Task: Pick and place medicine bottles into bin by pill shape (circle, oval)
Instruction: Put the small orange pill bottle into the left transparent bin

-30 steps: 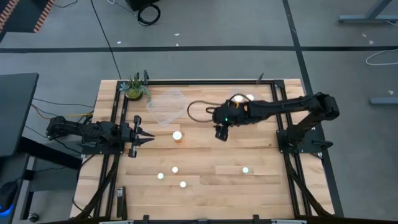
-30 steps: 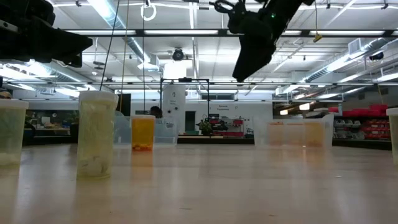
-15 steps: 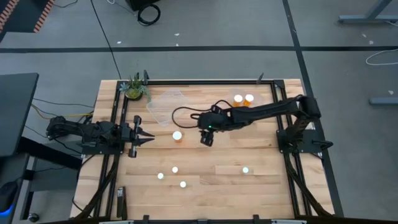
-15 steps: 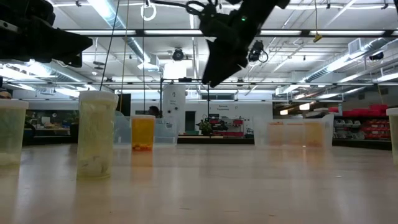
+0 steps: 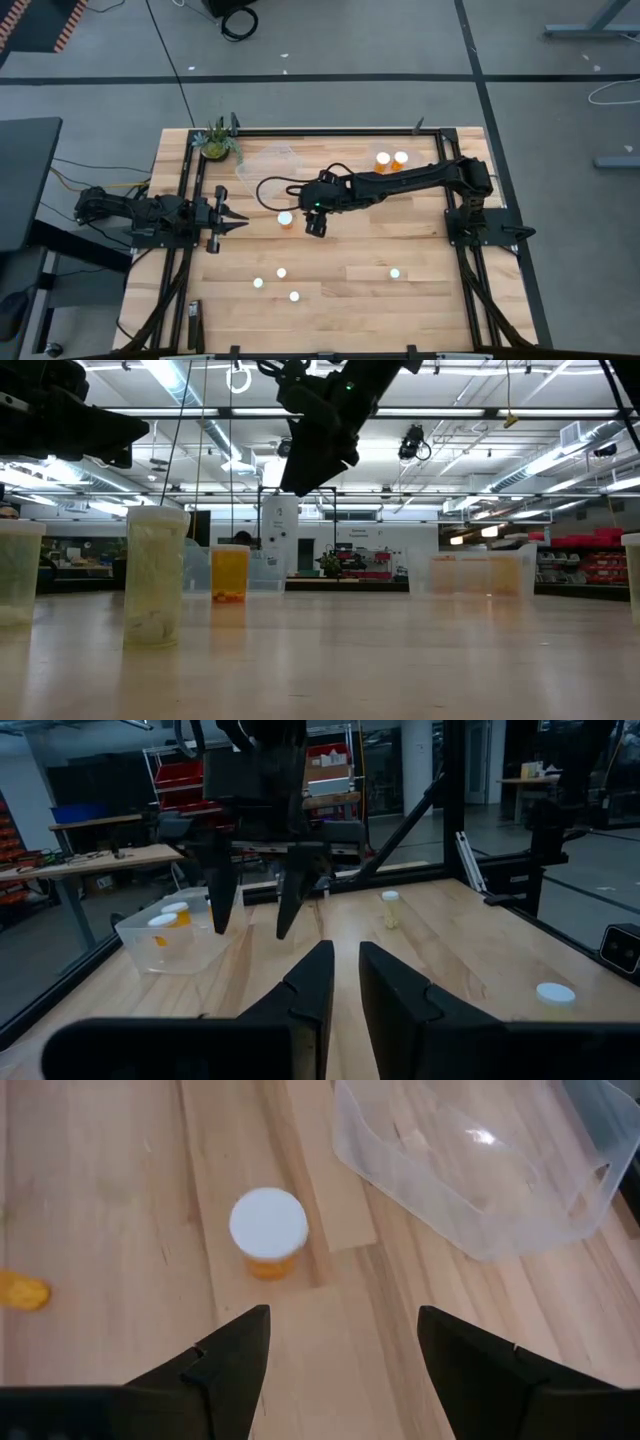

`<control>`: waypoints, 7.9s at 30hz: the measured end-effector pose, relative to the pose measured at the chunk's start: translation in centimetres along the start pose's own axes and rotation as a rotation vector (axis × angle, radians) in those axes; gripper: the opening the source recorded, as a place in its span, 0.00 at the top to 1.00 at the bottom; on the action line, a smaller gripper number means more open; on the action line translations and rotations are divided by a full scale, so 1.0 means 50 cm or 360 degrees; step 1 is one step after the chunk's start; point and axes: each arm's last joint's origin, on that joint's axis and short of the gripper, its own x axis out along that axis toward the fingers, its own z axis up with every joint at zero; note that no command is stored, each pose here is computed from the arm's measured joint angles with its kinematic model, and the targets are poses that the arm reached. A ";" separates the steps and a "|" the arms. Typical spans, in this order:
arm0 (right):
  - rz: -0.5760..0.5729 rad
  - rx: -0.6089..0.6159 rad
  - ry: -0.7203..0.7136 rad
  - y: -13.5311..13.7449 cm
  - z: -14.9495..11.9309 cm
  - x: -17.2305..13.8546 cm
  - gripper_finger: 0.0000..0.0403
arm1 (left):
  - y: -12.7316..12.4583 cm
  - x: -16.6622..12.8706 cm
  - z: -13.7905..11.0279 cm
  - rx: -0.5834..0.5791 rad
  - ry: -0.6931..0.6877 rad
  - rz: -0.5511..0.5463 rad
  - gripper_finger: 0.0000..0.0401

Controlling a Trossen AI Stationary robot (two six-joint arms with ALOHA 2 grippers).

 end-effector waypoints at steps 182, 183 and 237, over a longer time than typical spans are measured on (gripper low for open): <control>-0.0256 -0.0076 -0.0299 -0.003 -0.330 -0.197 0.37 | -0.229 0.395 0.043 -0.0098 0.2077 -0.0142 0.39; -0.0256 -0.0076 -0.0299 -0.003 -0.330 -0.197 0.37 | -0.229 0.395 0.043 -0.0100 0.2074 -0.0141 0.39; -0.0249 -0.0064 -0.0316 -0.002 -0.327 -0.198 0.37 | -0.142 0.459 0.079 0.0140 0.2082 -0.0095 0.69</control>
